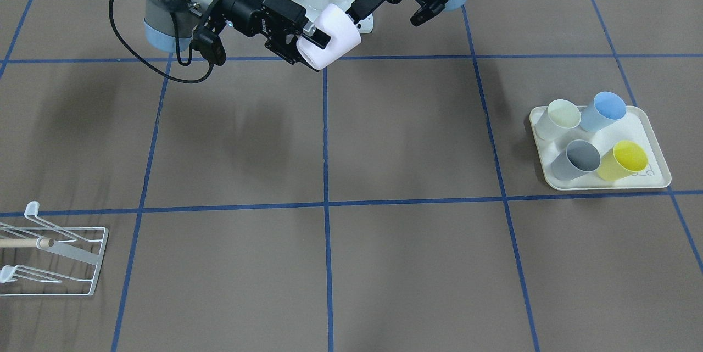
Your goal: Transfer IKEA cup to right arm and place on rack
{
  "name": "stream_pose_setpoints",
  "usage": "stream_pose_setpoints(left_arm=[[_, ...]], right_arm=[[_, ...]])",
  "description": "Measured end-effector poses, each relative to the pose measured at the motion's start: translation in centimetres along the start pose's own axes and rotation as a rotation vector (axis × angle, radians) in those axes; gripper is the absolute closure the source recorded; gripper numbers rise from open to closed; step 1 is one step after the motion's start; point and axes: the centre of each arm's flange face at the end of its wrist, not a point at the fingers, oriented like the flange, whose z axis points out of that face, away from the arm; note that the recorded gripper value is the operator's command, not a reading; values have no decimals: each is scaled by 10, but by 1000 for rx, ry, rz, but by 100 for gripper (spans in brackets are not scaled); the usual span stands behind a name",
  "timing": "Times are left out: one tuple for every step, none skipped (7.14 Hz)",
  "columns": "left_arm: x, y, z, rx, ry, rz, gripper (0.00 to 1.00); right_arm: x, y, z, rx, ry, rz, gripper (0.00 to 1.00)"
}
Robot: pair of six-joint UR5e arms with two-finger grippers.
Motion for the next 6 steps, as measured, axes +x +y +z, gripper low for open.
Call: stream_pose_setpoints(left_arm=[[0, 0, 0, 0, 0, 0, 84], [-1, 0, 1, -1, 0, -1, 1], [1, 0, 1, -2, 3, -1, 0], [5, 0, 0, -4, 10, -1, 0], [8, 1, 0, -7, 16, 15, 0], [8, 2, -1, -8, 17, 56, 0]], right_arm=[[0, 0, 0, 0, 1, 0, 99], [2, -1, 1, 2, 5, -1, 100], [5, -2, 3, 5, 10, -4, 100], [7, -4, 3, 8, 14, -7, 100], [8, -5, 3, 11, 18, -11, 100], [8, -7, 3, 13, 17, -13, 100]])
